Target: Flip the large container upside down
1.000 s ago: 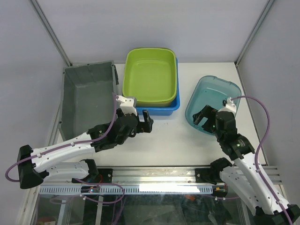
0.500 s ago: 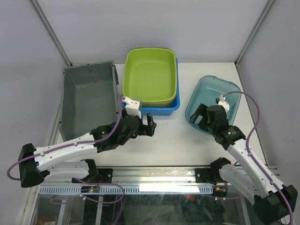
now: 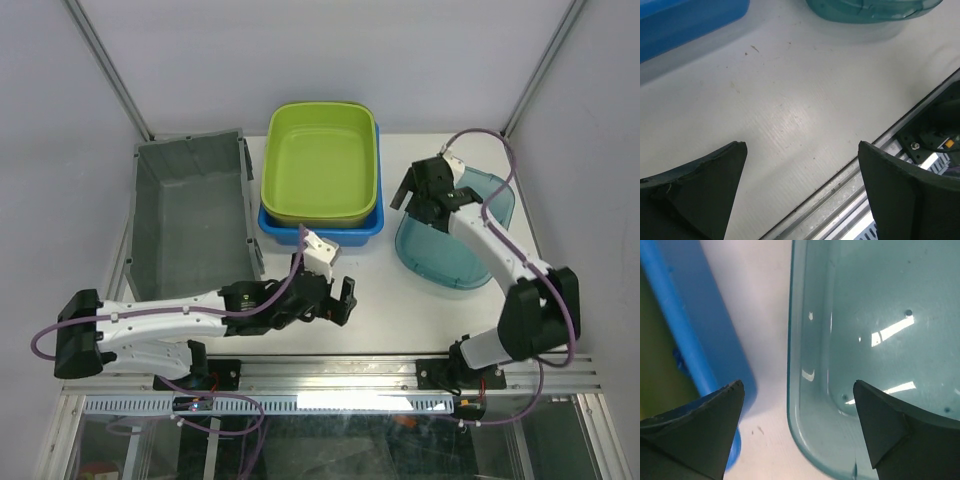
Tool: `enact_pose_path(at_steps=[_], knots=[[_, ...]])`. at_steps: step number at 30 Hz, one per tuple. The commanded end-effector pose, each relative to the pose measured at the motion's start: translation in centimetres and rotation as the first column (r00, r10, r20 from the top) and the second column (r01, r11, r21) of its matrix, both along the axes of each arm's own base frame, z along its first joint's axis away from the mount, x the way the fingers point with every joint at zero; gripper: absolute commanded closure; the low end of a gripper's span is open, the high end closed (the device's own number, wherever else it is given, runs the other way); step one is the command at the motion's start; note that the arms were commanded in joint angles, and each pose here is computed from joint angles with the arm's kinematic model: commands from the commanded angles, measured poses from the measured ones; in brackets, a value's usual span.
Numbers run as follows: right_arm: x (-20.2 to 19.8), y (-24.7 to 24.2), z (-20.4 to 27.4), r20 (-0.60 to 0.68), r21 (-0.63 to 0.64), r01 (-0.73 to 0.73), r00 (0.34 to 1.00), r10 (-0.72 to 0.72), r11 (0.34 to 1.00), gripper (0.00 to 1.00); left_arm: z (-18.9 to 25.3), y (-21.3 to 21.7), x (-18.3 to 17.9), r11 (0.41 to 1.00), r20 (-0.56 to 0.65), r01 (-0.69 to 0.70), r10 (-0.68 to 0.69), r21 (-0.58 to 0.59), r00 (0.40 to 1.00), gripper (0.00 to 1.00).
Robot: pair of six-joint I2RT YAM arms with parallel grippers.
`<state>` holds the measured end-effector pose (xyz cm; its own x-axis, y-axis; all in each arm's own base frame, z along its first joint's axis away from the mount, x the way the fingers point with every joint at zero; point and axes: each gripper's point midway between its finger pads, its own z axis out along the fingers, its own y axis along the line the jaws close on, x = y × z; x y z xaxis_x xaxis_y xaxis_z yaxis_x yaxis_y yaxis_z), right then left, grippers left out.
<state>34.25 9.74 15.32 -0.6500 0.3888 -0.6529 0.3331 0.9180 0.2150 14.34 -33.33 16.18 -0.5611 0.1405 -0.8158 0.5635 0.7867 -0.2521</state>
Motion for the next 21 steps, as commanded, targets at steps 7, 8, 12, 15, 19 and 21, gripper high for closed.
enact_pose_path(at_steps=[7, 8, 12, 15, 19, 21], knots=[[6.3, -1.2, -4.0, -0.101, -0.069, 0.023, 0.994, -0.030, 0.997, 0.40, 6.3, 3.6, 0.2, 0.968, 0.064, -0.063, 0.080, -0.245, 0.995, 0.01], [6.5, -1.1, -4.2, -0.104, -0.076, 0.016, 0.994, -0.024, 0.997, 0.45, 6.2, 3.6, 0.1, 0.968, 0.061, -0.061, 0.078, -0.245, 0.995, 0.01], [7.0, -0.8, -5.1, -0.123, -0.072, -0.005, 0.992, -0.004, 0.997, 0.64, 5.8, 3.1, 0.0, 0.971, 0.054, -0.055, 0.070, -0.232, 0.996, 0.01], [7.0, -0.8, -4.9, -0.129, -0.080, -0.014, 0.992, 0.003, 0.997, 0.76, 5.8, 2.6, 0.1, 0.975, 0.053, -0.048, 0.061, -0.218, 0.997, 0.01], [7.1, -0.7, -2.1, -0.091, -0.061, -0.045, 0.995, 0.039, 0.997, 1.00, 6.0, 2.0, 0.2, 0.977, 0.058, -0.036, 0.049, -0.208, 0.997, 0.01], [6.8, -0.4, 0.6, -0.046, -0.019, -0.079, 0.996, 0.078, 0.997, 1.00, 6.3, 2.0, 0.2, 0.976, 0.062, -0.035, 0.049, -0.213, 0.997, 0.01]])
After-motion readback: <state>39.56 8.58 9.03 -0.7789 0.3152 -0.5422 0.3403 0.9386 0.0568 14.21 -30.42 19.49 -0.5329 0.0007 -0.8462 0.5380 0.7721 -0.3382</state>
